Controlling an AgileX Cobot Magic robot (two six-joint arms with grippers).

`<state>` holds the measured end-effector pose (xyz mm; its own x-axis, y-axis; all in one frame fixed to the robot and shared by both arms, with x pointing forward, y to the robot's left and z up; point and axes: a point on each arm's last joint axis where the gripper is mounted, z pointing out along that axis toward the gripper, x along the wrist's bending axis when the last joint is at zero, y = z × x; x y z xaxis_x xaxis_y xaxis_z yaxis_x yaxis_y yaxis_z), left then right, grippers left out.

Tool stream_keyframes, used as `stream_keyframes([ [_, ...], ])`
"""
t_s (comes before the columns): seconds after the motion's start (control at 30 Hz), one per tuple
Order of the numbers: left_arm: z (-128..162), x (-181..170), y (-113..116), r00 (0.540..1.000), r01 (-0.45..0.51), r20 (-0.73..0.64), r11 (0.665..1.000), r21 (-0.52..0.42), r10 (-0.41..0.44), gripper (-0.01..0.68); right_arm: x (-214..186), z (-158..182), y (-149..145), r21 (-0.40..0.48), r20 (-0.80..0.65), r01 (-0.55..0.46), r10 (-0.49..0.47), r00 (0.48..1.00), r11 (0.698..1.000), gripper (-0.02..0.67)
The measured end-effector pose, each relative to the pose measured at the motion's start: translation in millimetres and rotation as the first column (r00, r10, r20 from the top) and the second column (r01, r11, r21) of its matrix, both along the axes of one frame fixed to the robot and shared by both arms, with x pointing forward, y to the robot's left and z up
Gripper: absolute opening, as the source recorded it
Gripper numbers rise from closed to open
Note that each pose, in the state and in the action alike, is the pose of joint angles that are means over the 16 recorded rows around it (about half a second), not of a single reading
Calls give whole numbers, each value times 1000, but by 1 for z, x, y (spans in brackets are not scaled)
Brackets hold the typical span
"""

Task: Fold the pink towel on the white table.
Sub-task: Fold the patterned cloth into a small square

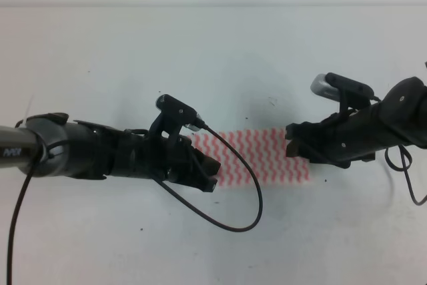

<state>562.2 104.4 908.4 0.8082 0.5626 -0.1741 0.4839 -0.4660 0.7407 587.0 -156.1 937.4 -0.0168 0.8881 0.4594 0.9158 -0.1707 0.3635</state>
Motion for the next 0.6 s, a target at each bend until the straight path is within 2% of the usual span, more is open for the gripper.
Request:
stream_keyframes([
  [0.6, 0, 0, 0, 1000, 1, 0, 1000, -2, -1, 0, 0, -17, 4, 18, -92, -18, 20, 996, 1000, 32],
])
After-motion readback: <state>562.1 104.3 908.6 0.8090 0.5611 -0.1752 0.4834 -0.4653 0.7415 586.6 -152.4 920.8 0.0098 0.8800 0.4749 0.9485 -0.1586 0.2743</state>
